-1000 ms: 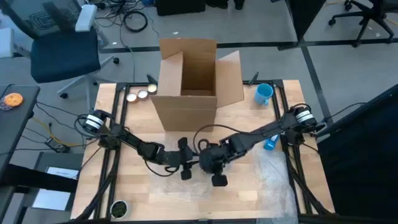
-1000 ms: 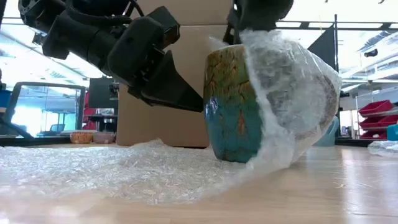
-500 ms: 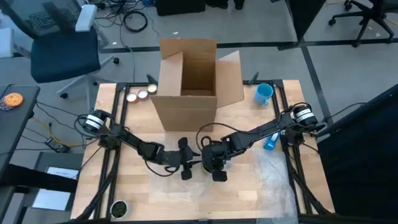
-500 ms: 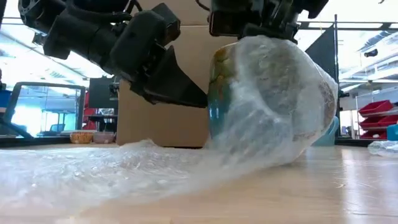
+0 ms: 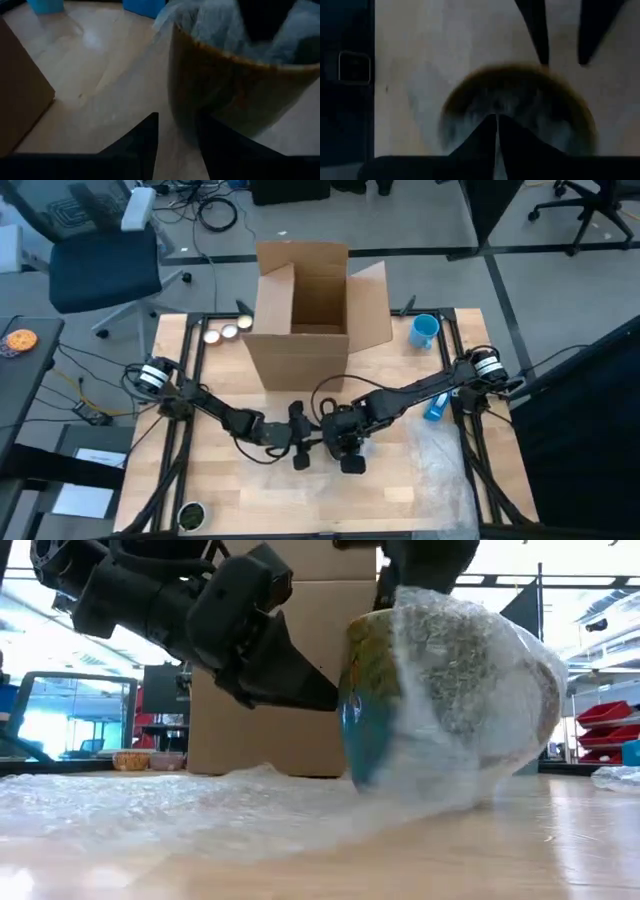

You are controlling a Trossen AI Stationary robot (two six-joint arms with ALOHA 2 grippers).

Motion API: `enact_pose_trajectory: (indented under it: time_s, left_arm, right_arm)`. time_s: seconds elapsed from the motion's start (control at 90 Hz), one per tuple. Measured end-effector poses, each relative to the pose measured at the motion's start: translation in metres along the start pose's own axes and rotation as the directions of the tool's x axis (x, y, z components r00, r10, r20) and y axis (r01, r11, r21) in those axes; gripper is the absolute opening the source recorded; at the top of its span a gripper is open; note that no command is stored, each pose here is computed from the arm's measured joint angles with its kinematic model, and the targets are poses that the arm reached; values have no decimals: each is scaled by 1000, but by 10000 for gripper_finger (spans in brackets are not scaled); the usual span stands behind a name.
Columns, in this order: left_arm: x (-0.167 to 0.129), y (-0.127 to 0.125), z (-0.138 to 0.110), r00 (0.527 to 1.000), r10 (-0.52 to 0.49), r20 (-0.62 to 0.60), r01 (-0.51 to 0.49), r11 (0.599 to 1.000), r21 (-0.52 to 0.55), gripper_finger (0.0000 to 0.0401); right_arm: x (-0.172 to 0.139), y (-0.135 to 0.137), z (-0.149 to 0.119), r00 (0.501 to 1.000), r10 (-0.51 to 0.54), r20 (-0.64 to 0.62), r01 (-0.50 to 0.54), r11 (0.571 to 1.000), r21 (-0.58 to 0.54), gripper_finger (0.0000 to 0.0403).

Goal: Wrap mug
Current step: Wrap the brown cup with bubble wrap

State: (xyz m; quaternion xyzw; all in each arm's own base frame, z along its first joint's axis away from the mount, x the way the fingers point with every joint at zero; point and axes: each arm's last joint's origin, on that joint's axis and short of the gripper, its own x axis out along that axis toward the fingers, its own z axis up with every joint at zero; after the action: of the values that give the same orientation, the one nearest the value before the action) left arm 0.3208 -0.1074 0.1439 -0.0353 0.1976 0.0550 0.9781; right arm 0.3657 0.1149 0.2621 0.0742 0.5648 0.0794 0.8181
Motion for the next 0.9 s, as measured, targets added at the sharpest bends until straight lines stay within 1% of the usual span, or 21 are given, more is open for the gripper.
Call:
enact_pose_trajectory:
  time_s: [0.144, 0.267, 0.367, 0.433, 0.533, 0.689, 0.9]
  left_arm:
    - [0, 0, 0, 1000, -1, 2, 1, 1000, -1, 117]
    - [0, 0, 0, 1000, -3, 5, 3, 1000, -6, 117]
    - [0, -1, 2, 1000, -10, 21, 10, 1000, -14, 117]
    - [0, -1, 2, 1000, -11, 24, 11, 1000, -15, 117]
    - [0, -1, 2, 1000, -10, 23, 10, 1000, -15, 117]
    - [1, -1, 2, 1000, -9, 22, 10, 1000, -15, 117]
    - [1, -1, 1, 1000, -8, 22, 9, 1000, -10, 117]
  right_arm:
    - [-20, 7, -1, 997, -16, -72, 18, 1000, 18, 0]
    - [-25, 11, -4, 994, -21, -103, 25, 999, 41, 0]
    - [-25, 16, -6, 994, -23, -102, 26, 999, 29, 0]
    - [-22, 17, -7, 995, -47, -93, 49, 999, 21, 0]
    - [-16, 13, -12, 989, -92, -116, 95, 995, 19, 0]
    - [-7, 10, -18, 985, -104, -139, 107, 994, 19, 0]
    - [3, 5, -19, 986, -120, -116, 123, 992, 23, 0]
